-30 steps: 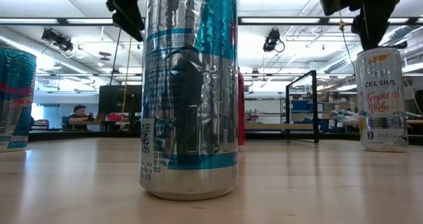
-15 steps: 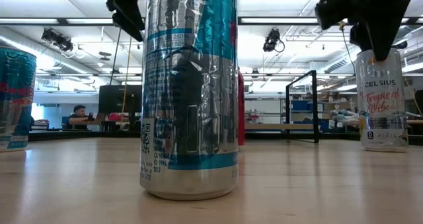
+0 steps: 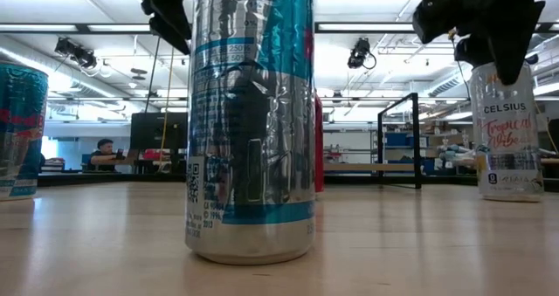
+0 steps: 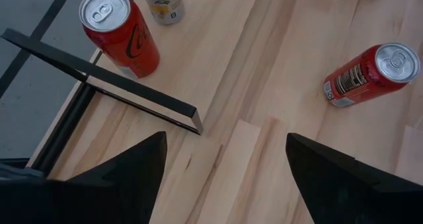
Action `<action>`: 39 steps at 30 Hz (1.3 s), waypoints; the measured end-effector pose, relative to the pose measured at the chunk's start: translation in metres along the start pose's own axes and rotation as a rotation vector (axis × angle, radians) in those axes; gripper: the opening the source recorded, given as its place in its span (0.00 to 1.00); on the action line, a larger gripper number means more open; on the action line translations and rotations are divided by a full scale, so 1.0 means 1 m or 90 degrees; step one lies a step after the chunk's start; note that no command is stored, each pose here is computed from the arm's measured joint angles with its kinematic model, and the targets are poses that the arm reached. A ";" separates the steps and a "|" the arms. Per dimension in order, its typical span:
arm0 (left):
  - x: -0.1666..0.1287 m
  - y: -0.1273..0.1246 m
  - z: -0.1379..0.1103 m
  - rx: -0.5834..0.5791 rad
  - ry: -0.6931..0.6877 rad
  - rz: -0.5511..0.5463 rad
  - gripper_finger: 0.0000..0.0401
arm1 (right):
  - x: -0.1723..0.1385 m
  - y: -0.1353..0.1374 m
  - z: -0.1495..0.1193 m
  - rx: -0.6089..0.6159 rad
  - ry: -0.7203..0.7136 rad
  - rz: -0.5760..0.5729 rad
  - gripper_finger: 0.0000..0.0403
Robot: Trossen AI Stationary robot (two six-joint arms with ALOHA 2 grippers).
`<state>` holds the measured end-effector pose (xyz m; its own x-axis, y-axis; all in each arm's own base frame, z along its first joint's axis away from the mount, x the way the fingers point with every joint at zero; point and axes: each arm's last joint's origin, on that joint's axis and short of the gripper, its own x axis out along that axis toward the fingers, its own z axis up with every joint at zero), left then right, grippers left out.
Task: Place canned beverage on shelf
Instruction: Put the white yellow soda can aligned with the other white yellow soda can on the shelf
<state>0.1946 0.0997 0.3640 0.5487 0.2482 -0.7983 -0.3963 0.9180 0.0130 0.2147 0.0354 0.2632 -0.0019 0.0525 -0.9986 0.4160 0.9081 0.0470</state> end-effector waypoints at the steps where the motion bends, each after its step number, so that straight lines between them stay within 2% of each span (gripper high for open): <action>1: 0.000 0.000 0.000 0.000 0.000 0.000 0.78 | 0.000 -0.001 0.001 0.000 -0.001 0.001 0.65; 8: 0.000 0.000 0.002 0.001 -0.011 0.000 0.78 | -0.007 -0.015 0.016 -0.018 -0.020 0.021 0.65; 15: 0.000 0.000 0.002 0.006 -0.012 0.001 0.78 | -0.043 -0.031 0.049 -0.077 -0.101 0.028 0.65; 19: 0.000 0.000 0.002 0.006 -0.012 0.001 0.78 | -0.069 -0.045 0.077 -0.111 -0.156 -0.007 0.65; 26: 0.000 0.000 0.002 0.005 -0.012 0.001 0.78 | -0.103 -0.077 0.135 -0.177 -0.194 -0.069 0.65; 32: 0.000 0.000 0.002 0.003 -0.012 0.001 0.78 | -0.114 -0.099 0.182 -0.230 -0.202 -0.098 0.68; 39: 0.000 0.000 0.002 0.000 -0.012 0.001 0.78 | -0.103 -0.114 0.218 -0.245 -0.207 -0.090 0.67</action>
<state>0.1959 0.1004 0.3651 0.5622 0.2548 -0.7868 -0.3972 0.9176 0.0134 0.3657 -0.1636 0.3560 0.2740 -0.1574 -0.9488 0.0672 0.9872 -0.1444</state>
